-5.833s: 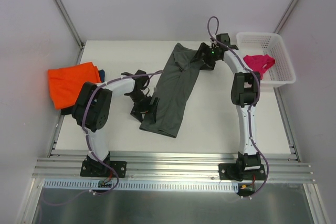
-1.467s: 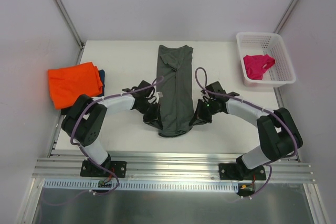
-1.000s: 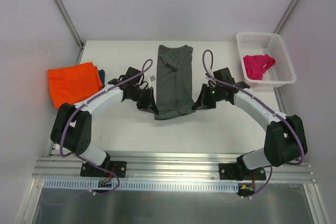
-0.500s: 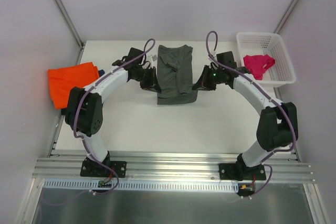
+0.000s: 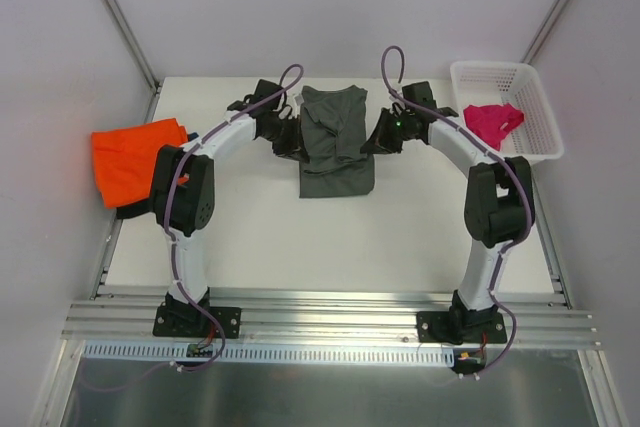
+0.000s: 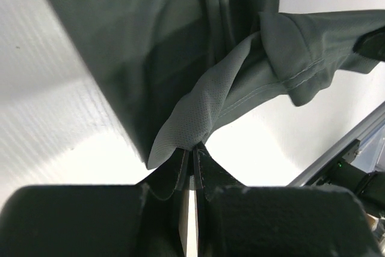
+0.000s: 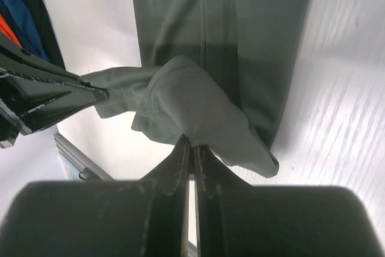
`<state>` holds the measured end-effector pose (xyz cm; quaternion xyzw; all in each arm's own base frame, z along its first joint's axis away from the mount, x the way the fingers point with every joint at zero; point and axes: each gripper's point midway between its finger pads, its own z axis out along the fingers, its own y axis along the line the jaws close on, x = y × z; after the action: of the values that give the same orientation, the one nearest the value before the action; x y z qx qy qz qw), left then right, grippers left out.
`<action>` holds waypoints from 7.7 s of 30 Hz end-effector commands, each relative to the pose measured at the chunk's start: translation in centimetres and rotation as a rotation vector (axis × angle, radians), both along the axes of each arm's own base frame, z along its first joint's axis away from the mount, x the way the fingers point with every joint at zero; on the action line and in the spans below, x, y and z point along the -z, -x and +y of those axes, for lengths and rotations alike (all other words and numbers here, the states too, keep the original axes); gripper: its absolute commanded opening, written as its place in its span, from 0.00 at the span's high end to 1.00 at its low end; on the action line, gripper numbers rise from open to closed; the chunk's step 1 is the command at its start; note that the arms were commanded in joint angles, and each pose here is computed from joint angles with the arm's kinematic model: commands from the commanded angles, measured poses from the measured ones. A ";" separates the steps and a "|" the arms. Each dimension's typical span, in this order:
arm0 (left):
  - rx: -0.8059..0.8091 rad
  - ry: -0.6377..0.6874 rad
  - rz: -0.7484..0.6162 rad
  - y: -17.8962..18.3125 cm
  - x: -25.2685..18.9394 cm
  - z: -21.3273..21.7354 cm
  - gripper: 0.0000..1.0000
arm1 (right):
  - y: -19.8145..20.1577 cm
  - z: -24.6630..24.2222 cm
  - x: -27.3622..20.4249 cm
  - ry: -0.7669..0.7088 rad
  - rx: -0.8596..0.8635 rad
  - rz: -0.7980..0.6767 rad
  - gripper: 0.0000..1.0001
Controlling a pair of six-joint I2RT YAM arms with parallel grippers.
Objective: Fold and stack the t-shirts
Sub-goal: Fold the folded rectangular tshirt in 1/3 of the way, then grab one side of the 2/3 rectangular tshirt with both arms
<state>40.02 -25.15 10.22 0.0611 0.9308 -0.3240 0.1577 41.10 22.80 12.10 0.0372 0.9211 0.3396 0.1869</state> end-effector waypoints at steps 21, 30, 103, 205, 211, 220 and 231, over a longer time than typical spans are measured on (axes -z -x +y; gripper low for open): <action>-0.129 -0.210 -0.148 -7.0 1.4 4.3 0.06 | -6.3 0.1 -0.7 0.100 -0.038 -0.205 0.29; -0.132 -0.273 -0.266 -4.0 -3.9 6.8 0.06 | -2.9 1.4 -5.0 0.031 -0.049 -0.227 0.31; -0.265 -0.557 -0.364 -2.1 -7.2 17.3 0.01 | 0.6 11.8 2.3 -0.076 -0.219 0.014 0.34; -0.100 0.234 0.412 5.0 7.3 0.7 0.60 | 4.5 2.4 8.1 -0.128 -0.008 0.328 0.59; -0.096 0.249 0.418 5.3 7.0 0.7 0.78 | 5.0 1.3 7.9 -0.109 -0.001 0.323 0.63; -0.076 0.279 0.392 5.3 5.8 0.8 1.00 | 5.7 0.4 6.6 -0.075 -0.027 0.275 0.77; -0.012 0.341 0.258 6.0 0.1 0.7 1.00 | 7.9 0.1 2.6 -0.032 -0.090 0.178 0.99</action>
<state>33.89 -24.36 5.26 -0.0534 0.8921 -0.4487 -0.0015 34.73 23.40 7.31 0.0532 0.9271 0.3641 0.0716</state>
